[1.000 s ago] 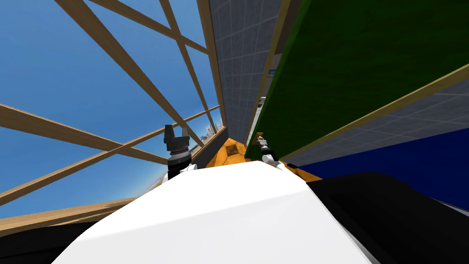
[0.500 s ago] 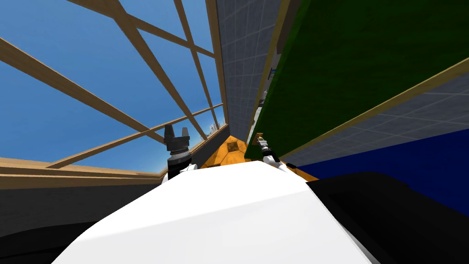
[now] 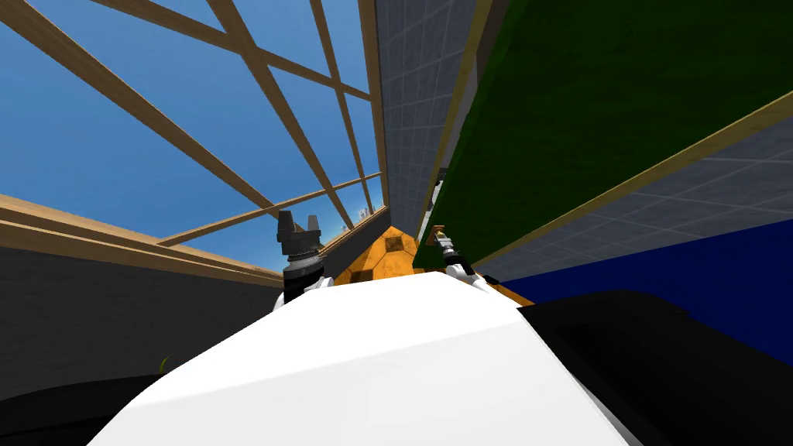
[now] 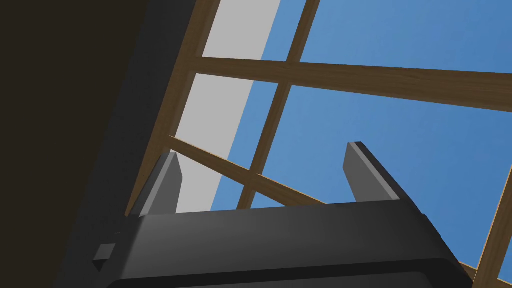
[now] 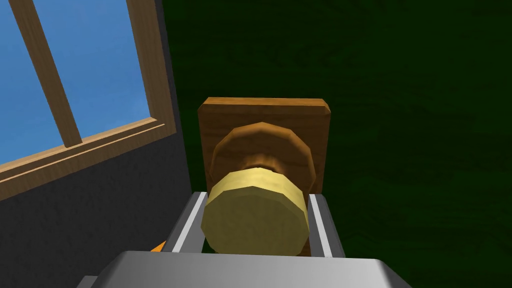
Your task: Pull the door open
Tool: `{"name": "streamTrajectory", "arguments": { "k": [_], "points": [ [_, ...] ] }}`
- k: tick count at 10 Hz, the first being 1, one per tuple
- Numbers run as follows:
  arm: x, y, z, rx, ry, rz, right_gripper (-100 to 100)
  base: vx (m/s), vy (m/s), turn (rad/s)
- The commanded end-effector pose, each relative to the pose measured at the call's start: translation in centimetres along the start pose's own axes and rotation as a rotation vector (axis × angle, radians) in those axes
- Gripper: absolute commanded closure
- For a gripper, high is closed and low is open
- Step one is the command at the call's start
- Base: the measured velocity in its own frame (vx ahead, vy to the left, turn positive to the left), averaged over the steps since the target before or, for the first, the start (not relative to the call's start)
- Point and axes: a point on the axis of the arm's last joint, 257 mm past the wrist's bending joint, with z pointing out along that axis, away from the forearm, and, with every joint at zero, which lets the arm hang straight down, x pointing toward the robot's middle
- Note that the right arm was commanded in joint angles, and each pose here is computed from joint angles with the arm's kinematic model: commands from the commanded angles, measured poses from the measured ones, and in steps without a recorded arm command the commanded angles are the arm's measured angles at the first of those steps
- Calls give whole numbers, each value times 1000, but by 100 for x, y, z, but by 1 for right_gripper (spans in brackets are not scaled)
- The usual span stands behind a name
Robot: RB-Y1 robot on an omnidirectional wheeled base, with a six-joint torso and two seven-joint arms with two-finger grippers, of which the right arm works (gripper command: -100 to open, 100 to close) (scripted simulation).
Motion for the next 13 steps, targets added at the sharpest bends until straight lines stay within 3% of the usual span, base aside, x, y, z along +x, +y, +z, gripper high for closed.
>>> {"name": "streamTrajectory", "arguments": {
  "k": [1,13],
  "points": [
    [0,-24,-26,12,1,1,100,-217,-54,145],
    [11,-51,-191,78,4,1,100,-184,-59,116]
  ]
}}
